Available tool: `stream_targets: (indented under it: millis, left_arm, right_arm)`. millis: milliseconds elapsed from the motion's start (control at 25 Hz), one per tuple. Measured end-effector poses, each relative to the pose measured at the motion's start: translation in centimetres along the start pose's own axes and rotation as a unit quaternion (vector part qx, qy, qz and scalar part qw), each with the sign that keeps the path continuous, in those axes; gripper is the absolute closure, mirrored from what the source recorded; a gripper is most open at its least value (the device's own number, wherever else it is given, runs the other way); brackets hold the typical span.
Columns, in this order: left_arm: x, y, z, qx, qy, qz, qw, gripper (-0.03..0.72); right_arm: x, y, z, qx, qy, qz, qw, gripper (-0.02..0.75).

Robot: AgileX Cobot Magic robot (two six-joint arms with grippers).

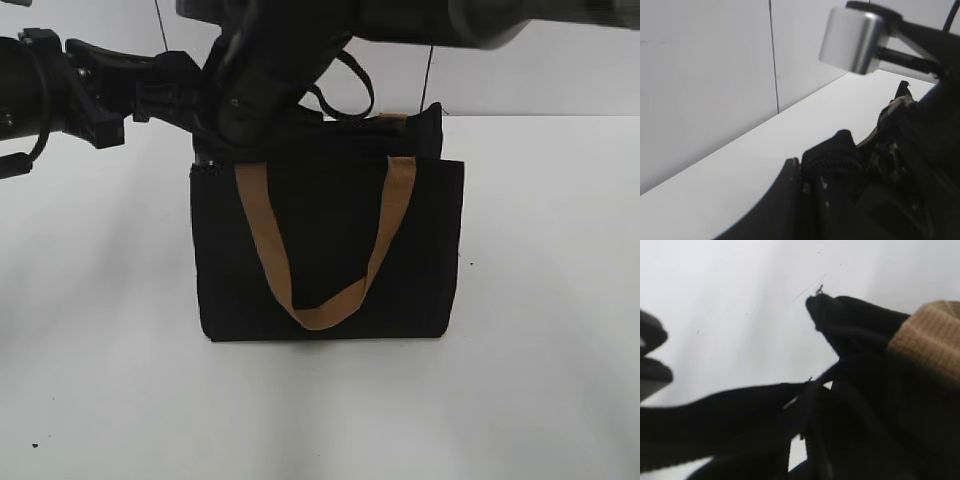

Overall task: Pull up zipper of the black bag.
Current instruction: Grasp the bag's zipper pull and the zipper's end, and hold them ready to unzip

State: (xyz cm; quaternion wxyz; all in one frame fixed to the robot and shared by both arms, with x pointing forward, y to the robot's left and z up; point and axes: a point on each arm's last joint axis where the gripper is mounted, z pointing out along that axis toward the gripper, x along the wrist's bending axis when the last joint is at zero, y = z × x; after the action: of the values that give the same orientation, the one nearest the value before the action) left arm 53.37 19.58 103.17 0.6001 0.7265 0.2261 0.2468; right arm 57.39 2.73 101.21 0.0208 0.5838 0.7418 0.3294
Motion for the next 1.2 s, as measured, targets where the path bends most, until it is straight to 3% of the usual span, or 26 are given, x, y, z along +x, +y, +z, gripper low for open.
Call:
stream_targets:
  millis: [120, 360, 600, 840, 1040, 1200]
  left_arm:
    - [0.0, 0.0, 0.0, 0.0, 0.0, 0.0, 1.0, 0.653]
    - [0.0, 0.0, 0.0, -0.001, 0.0, 0.0, 1.0, 0.653]
    - [0.4, -0.4, -0.1, 0.023, 0.022, -0.013, 0.999, 0.653]
    - [0.5, -0.6, -0.2, 0.043, 0.026, -0.01, 0.999, 0.654]
    - [0.1, 0.1, -1.2, 0.065, 0.04, 0.01, 0.997, 0.654]
    - [-0.5, 0.3, -1.7, 0.094, 0.025, -0.006, 0.995, 0.654]
  right_arm:
    - [-0.1, 0.1, 0.1, -0.005, -0.003, -0.004, 1.0, 0.734]
    - [0.2, 0.3, -2.0, 0.005, -0.005, -0.021, 1.0, 0.736]
    - [1.2, 0.1, -5.1, 0.037, 0.036, -0.047, 0.998, 0.736]
    - [1.7, -1.0, -5.5, 0.094, 0.072, -0.087, 0.989, 0.737]
    - [0.7, -0.4, -5.6, 0.097, 0.075, -0.087, 0.989, 0.738]
    - [-0.7, 0.7, -6.0, 0.094, 0.097, -0.073, 0.988, 0.738]
